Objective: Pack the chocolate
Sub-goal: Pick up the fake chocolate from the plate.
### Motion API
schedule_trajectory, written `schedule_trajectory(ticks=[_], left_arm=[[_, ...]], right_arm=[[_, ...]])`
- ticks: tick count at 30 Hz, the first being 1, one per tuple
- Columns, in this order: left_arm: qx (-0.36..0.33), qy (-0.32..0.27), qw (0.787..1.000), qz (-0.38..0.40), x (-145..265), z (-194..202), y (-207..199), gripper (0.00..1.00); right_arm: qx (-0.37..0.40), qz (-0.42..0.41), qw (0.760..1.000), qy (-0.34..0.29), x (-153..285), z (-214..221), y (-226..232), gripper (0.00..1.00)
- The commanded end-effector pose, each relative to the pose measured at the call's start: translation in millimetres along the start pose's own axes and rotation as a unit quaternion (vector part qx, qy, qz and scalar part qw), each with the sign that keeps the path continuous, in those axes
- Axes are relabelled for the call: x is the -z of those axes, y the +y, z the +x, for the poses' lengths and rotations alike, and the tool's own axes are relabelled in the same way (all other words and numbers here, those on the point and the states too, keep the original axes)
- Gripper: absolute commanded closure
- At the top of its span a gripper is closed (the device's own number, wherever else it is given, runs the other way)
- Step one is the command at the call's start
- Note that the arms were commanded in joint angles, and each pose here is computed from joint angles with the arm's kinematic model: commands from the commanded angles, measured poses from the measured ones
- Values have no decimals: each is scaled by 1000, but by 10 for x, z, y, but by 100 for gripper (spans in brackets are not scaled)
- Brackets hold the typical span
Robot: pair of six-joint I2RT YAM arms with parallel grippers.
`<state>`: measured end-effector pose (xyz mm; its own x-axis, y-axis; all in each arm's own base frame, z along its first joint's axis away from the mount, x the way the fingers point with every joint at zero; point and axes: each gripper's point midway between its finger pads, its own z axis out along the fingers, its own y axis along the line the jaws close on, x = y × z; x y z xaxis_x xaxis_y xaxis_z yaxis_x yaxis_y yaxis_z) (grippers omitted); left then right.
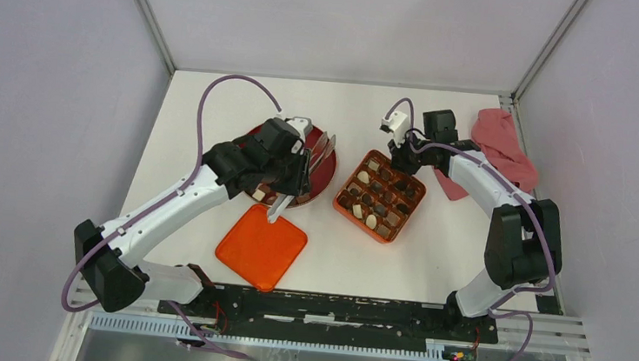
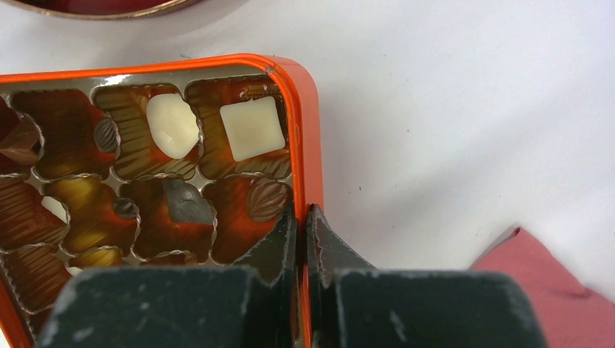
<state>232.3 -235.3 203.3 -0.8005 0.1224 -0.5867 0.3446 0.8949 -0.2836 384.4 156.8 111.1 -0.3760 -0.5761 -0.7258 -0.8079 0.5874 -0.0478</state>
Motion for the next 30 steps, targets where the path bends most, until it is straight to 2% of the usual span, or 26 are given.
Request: schedule_trajectory(ticks=[1,14,21,25,30], left_arm=[[-14,-38,999,-18,145,-152,146,59],[23,-42,998,-27,160,-166,507,59],[44,-40,998,-34,144,-135,652,59],[62,-25,997,-48,125,-99,806,58],[90,18,993,-74,76,-29,1031,58]], right_arm=[[61,-18,997,-44,184,-313,34,96],[25,-26,999,31,-82,12,-30,95],[2,-1,998,67,-242,155,-149,94],[-4,7,997,76,-270,169,-201,80],[-5,-1,998,66,-248,90,-184,69]])
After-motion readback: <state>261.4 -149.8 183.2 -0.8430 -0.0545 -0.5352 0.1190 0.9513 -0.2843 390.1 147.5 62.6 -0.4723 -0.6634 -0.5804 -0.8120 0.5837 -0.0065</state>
